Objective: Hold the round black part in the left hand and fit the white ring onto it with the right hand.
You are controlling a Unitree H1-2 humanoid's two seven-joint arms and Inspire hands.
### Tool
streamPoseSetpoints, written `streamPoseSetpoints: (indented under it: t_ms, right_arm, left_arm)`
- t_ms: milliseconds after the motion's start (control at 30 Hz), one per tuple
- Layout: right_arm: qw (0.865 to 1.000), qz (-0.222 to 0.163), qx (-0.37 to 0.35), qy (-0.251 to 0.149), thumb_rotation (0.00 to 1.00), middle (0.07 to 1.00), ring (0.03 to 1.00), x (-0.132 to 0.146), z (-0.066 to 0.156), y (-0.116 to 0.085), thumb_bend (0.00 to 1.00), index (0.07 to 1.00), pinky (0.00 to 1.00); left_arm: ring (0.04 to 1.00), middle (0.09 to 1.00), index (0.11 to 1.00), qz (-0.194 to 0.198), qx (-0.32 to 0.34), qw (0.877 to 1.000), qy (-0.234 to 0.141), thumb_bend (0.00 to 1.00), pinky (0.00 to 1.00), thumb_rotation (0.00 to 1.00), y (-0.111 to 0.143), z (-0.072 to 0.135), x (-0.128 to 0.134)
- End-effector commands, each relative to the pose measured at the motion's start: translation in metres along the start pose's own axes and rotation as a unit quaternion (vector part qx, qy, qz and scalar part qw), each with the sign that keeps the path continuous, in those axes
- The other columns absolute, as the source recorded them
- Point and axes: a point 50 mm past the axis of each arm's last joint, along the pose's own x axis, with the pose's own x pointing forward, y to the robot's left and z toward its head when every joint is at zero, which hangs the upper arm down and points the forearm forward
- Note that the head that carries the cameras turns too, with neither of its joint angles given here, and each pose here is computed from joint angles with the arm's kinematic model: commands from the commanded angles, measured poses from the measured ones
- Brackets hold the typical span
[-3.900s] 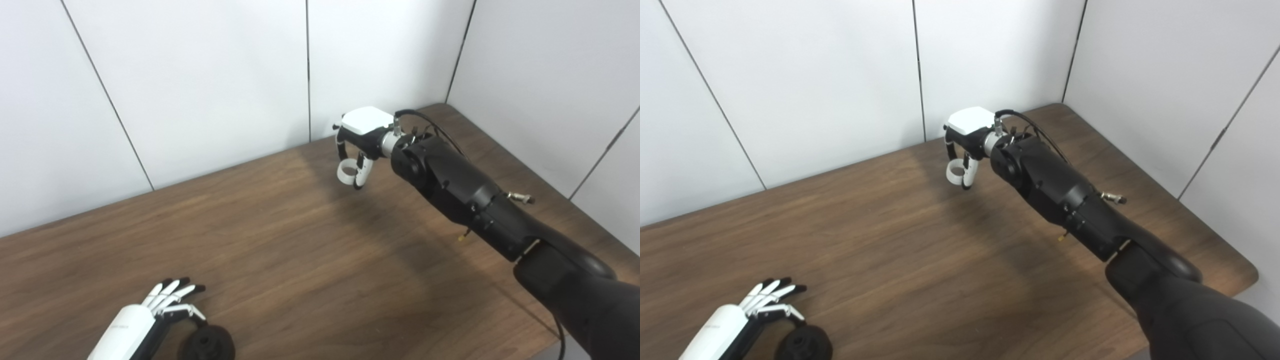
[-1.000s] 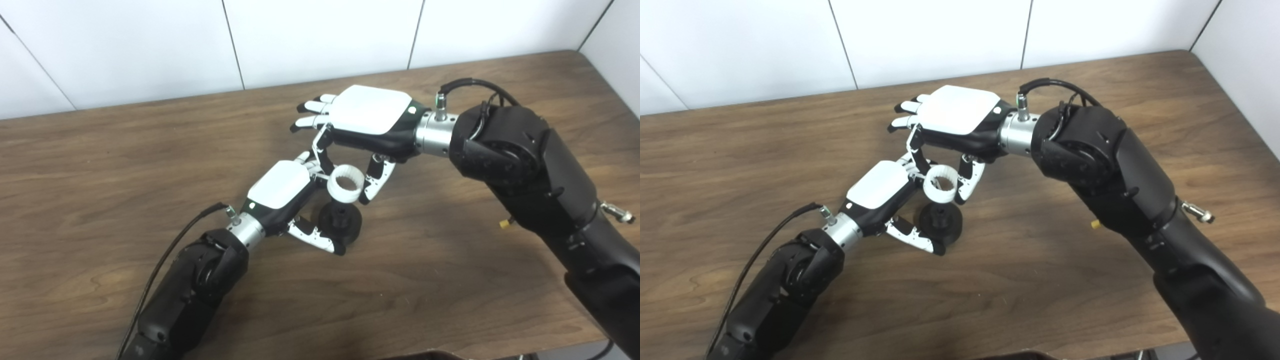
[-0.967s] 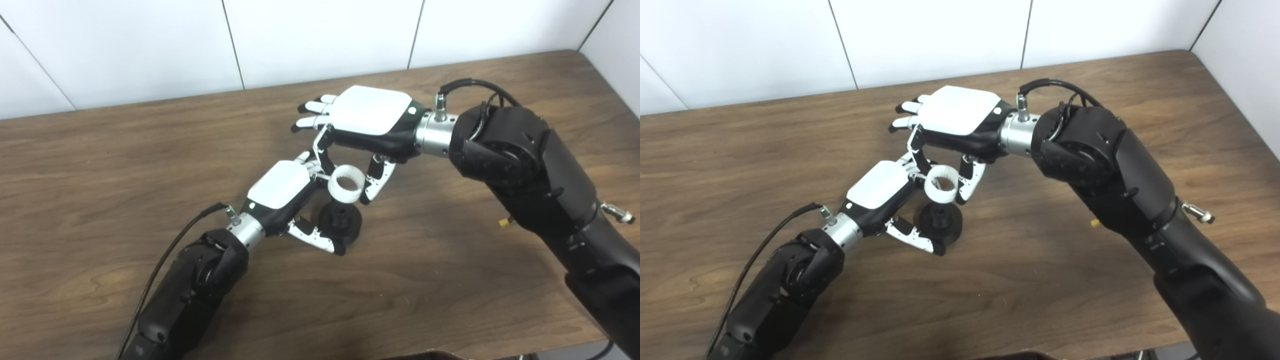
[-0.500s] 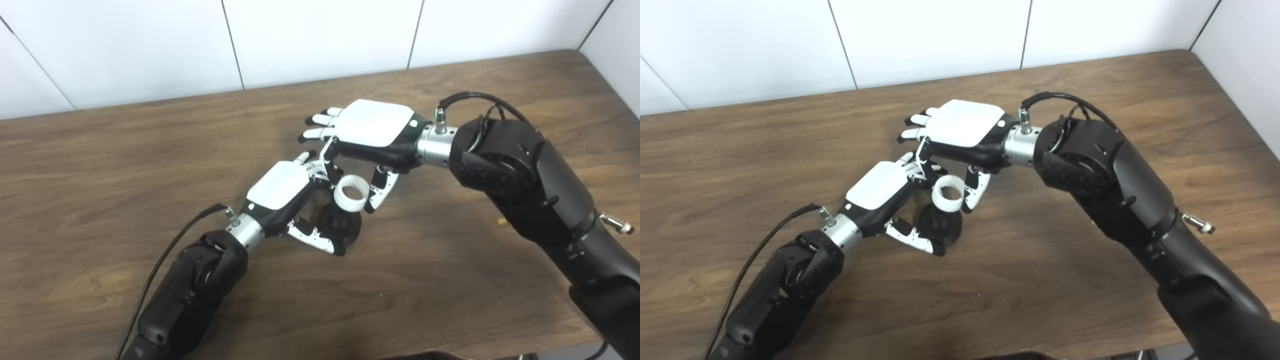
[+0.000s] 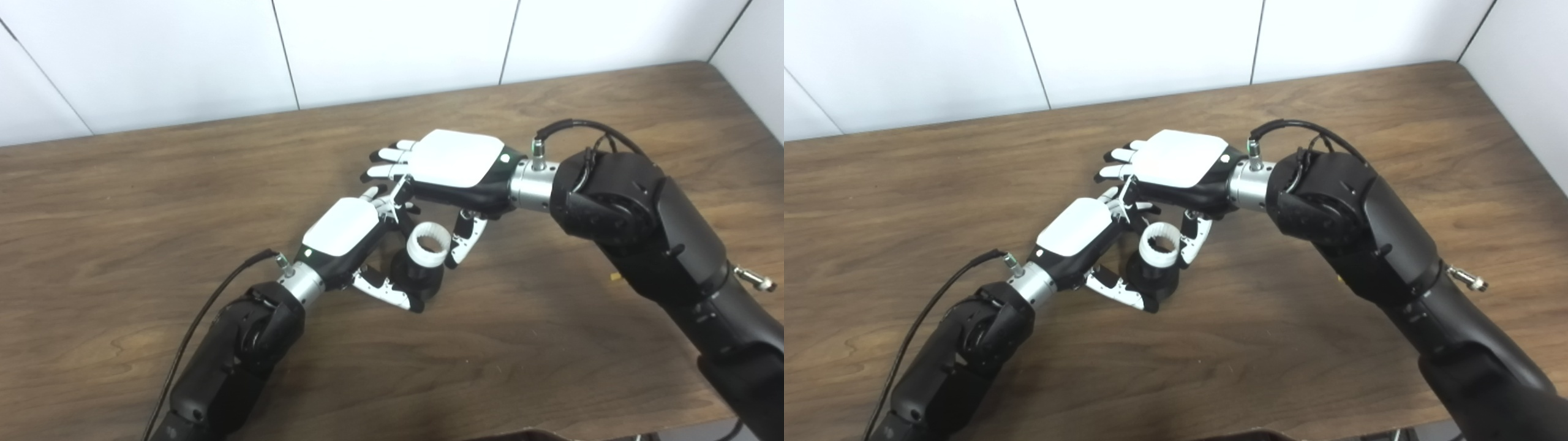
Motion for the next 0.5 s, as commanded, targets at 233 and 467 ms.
streamPoseSetpoints:
  t_ms: [233, 467]
  right_arm:
    - [0.999, -0.037, -0.012, -0.019, 0.13, 0.948, 1.0, -0.0002, 0.0062, -0.0128, 0.51, 0.481, 1.0]
    - [0.999, -0.029, -0.01, -0.017, 0.13, 0.951, 1.0, 0.0036, 0.0072, -0.0086, 0.51, 0.482, 1.0]
  left_arm:
    - [0.913, 0.864, 0.48, 0.019, 0.012, 1.0, -0.017, 0.51, 1.0, 0.05, 0.0126, 0.0079, 0.0089]
    - [0.907, 0.865, 0.48, 0.02, 0.013, 1.0, -0.019, 0.51, 1.0, 0.05, 0.0129, 0.01, 0.0088]
